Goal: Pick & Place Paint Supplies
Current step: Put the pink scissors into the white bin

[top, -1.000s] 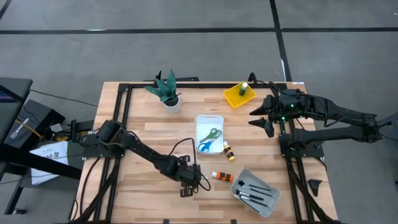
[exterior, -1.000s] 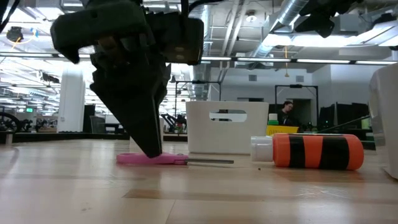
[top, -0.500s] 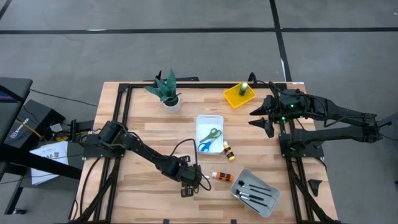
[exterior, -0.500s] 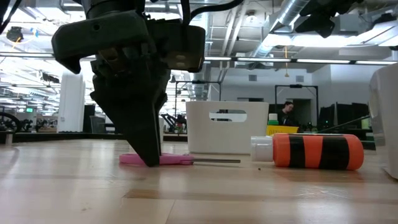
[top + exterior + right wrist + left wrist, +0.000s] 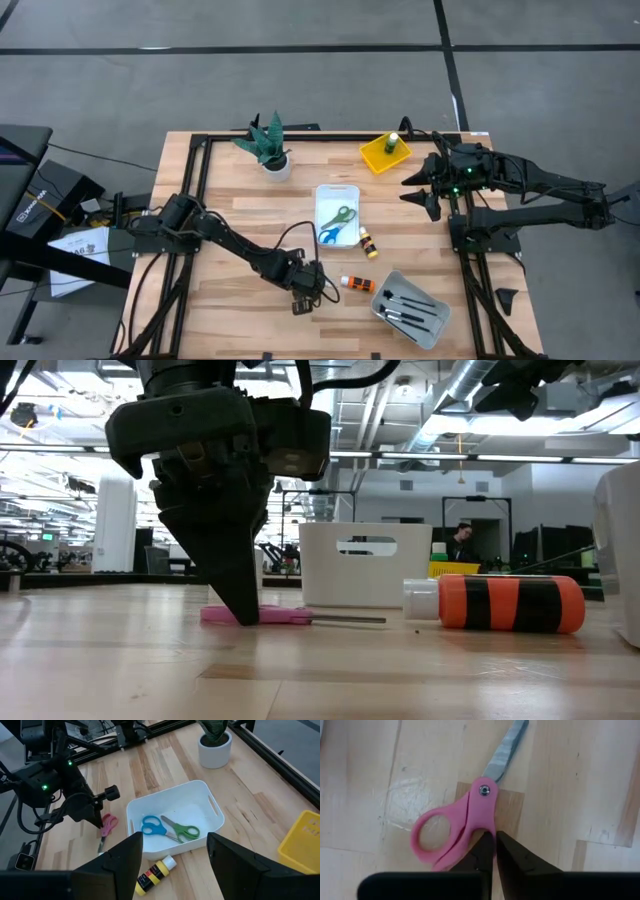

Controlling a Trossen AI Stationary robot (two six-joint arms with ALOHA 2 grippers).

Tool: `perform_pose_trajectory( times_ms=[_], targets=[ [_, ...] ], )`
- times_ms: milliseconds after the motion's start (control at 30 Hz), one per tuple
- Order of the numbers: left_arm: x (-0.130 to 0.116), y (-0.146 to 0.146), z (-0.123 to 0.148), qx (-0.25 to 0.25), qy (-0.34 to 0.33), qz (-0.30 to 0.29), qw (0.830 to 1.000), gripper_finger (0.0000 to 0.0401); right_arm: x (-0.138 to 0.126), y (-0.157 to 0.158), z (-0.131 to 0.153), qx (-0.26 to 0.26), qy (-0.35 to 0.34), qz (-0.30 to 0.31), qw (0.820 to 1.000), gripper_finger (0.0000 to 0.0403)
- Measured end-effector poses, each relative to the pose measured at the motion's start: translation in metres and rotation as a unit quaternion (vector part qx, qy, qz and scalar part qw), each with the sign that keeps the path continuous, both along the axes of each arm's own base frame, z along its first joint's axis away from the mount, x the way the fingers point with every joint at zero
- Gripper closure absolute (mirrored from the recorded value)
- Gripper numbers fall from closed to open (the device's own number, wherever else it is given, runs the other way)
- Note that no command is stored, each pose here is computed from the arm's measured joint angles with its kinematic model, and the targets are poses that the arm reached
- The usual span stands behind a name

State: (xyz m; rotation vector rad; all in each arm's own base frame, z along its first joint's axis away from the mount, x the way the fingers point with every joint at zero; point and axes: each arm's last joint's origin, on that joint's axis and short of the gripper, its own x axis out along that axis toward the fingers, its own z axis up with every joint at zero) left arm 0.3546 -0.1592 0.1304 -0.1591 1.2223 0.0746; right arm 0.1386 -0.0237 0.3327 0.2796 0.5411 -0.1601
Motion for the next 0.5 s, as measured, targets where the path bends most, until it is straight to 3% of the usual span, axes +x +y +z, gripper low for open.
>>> perform_pose_trajectory(
  times_ms=[500],
  targets=[
    [-0.0051,0.0007,0.0098,-0.004,0.001,-0.004,1.0,0.04,0.0003,0.0,0.0007,0.007,-0.005,-0.004,1.0,0.0186]
  ],
)
